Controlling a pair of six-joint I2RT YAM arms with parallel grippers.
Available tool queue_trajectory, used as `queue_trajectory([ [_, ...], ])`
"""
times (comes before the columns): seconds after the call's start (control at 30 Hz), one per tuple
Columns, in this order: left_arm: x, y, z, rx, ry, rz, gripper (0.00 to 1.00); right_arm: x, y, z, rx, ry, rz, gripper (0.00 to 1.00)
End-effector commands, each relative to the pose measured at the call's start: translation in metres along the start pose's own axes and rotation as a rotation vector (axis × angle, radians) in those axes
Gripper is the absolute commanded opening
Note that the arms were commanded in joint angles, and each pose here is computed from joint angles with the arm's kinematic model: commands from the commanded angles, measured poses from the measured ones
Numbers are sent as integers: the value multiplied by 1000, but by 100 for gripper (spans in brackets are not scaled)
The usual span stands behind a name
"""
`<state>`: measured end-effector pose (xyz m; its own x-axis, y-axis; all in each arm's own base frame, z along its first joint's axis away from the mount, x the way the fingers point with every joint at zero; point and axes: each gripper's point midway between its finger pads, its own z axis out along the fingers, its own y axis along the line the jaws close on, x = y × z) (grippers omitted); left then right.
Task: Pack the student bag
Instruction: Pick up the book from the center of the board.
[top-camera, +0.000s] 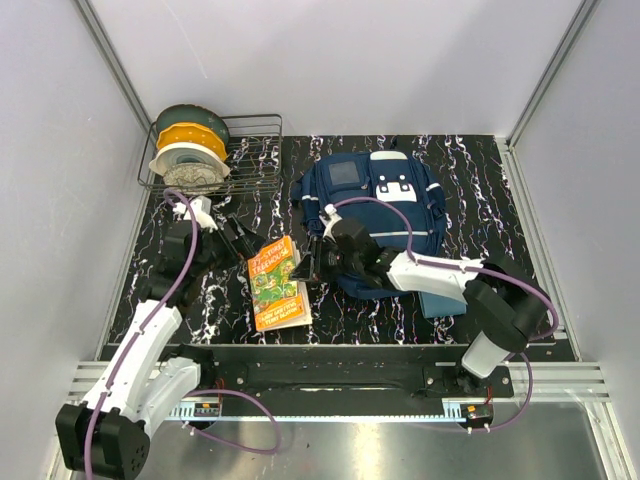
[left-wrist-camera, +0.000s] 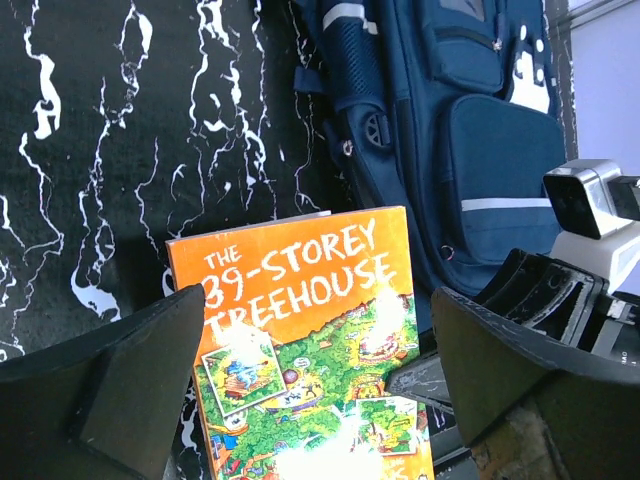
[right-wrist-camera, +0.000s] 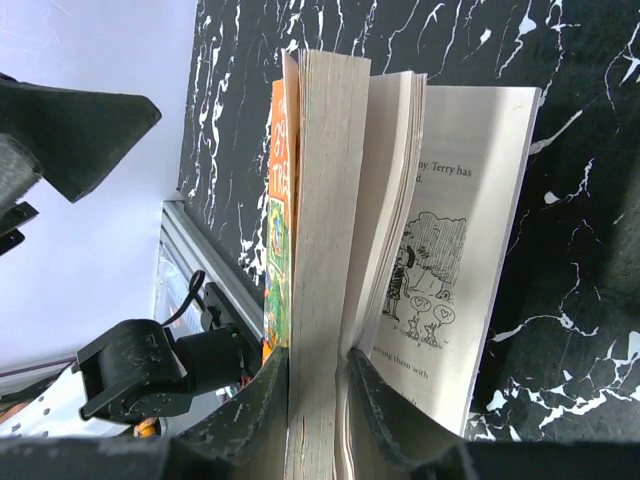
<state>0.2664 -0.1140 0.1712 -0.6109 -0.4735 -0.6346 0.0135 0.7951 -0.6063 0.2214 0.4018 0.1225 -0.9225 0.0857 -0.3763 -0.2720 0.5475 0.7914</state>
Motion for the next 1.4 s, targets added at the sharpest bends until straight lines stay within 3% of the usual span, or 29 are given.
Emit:
queue_trajectory([
  [0.0, -10, -5, -4, 1, -14, 32, 99, -18, 29, -10, -77, -81, -45, 0],
  [0.5, 14, -13, 6, 125, 63, 4, 99, -38, 53, -44, -196, -169, 9, 0],
  [1.0, -6, -72, 0, 425, 50, 6, 99, -66, 96, -108, -342, -302, 19, 0],
  [1.2, -33, -119, -13, 661, -1, 29, 99, -65, 103, -113, -380, -282, 0, 0],
  [1.27, -36, -133, -17, 743, 16, 64, 97, -64, 106, -113, -401, -272, -1, 0],
  [1.37, -41, -151, -25, 858, 37, 86, 76, -63, 104, -111, -399, -270, 3, 0],
])
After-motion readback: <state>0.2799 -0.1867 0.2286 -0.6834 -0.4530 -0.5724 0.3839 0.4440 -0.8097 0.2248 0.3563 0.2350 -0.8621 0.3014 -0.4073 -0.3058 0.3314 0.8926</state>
